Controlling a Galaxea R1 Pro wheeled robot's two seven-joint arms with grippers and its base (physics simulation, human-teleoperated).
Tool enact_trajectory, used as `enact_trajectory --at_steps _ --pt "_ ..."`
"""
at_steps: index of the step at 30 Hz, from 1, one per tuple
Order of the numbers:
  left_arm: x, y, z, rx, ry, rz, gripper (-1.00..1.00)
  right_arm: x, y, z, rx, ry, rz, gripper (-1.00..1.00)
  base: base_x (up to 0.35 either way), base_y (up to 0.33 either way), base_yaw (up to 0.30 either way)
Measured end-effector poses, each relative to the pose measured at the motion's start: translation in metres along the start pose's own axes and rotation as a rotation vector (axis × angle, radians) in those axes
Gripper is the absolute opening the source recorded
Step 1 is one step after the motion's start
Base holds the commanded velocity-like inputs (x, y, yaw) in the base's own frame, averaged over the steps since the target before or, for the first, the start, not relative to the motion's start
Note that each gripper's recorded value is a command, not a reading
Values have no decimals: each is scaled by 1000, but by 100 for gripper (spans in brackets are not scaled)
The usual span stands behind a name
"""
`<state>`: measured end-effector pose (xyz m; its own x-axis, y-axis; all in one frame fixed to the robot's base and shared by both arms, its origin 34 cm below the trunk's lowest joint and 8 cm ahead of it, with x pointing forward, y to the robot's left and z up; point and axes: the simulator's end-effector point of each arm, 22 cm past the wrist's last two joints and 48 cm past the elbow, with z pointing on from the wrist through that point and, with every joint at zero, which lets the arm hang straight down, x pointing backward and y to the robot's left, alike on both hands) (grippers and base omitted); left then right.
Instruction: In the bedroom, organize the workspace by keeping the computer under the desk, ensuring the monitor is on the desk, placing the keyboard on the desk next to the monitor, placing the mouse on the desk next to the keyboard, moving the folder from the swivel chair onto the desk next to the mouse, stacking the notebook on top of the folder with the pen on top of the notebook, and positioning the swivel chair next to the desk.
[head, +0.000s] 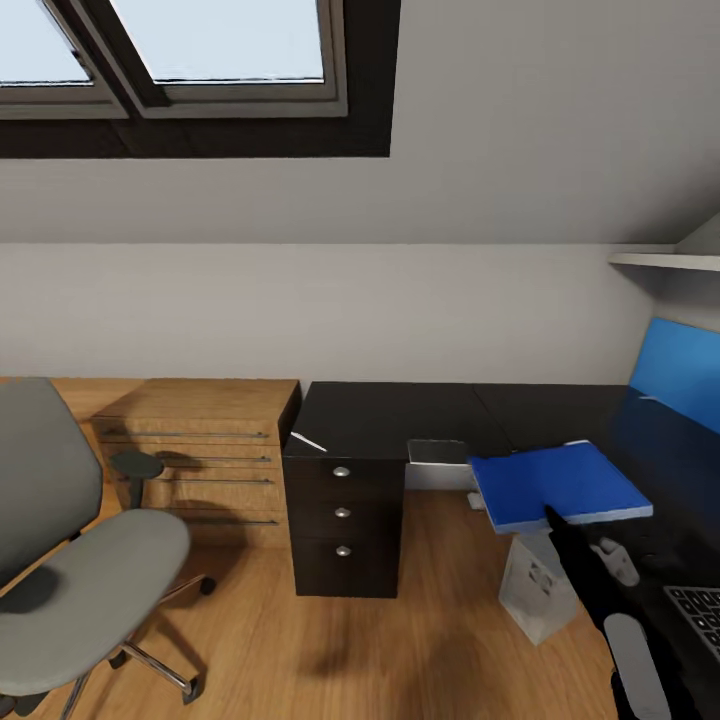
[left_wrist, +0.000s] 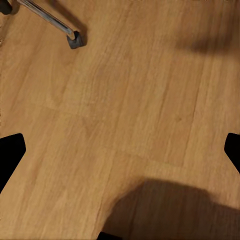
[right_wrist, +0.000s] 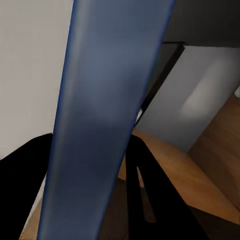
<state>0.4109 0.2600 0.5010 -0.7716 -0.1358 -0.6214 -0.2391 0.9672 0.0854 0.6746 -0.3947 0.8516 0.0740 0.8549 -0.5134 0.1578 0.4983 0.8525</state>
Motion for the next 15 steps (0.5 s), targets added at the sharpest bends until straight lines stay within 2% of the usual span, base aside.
enact_trajectory --at_steps 1,3,4,6,9,11,15 --pt "0 0 0 -1 0 -1 100 -6 8 14 9 -22 12 -100 0 0 0" --pt "-1 1 0 -3 -2 -4 100 -19 13 45 72 -87 41 -100 0 0 0" --pt "-2 2 1 -4 -3 -5 100 -35 10 70 152 -179 75 -100 0 0 0" --pt "-3 2 0 -4 -5 -6 100 -53 15 87 192 -262 96 -100 0 0 0" --pt "-3 2 0 -5 -6 -6 100 -67 12 100 254 -349 119 -100 0 0 0" --pt "-3 1 0 -4 -5 -5 100 -70 8 102 284 -386 123 -100 19 -18 0" --pt "-3 -1 0 -1 -5 -1 100 -68 3 102 309 -401 129 -100 152 -153 0"
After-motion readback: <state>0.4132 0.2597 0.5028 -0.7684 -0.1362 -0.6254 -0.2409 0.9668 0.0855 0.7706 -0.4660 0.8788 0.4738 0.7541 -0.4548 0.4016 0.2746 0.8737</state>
